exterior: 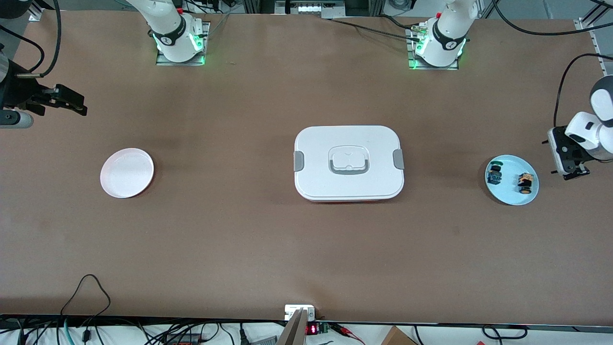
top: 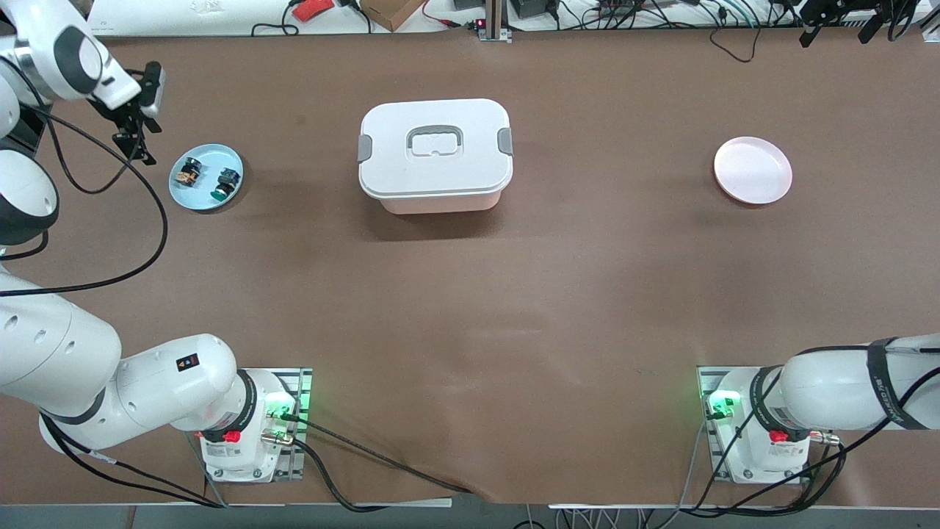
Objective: Transfer orange switch to right arm and place
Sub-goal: 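Move the left gripper down over the orange switch on the blue plate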
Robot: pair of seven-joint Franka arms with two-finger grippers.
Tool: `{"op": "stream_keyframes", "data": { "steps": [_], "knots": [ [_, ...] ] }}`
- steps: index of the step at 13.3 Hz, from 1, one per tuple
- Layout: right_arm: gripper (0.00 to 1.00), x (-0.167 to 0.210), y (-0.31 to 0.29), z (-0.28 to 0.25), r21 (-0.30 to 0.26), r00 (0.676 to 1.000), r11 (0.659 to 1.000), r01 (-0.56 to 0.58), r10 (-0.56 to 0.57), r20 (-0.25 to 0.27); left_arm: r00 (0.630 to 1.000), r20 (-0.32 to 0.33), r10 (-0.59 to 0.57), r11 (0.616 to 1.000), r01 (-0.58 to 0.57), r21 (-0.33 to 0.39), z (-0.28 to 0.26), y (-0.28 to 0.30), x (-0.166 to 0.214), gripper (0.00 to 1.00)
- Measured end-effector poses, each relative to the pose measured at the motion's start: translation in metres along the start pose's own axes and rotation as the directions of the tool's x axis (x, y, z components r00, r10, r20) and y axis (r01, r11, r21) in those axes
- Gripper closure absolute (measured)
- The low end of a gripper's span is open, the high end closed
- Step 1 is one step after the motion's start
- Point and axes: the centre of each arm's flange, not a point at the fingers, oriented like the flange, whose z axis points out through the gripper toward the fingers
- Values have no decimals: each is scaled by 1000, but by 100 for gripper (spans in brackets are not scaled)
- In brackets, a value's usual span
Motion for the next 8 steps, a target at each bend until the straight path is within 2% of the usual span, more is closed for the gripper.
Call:
{"op": "stream_keyframes", "data": {
  "steps": [4, 8],
  "knots": [
    [0, 5, 3, 5, -1, 1000, 1000, -5, 5, -1, 982, 3, 189, 979, -189, 73, 78, 6, -26, 0],
    [0, 5, 3, 5, -1, 1000, 1000, -4, 4, -1, 947, 13, 322, 941, -322, 101, 107, -2, -17, 0]
  ]
}}
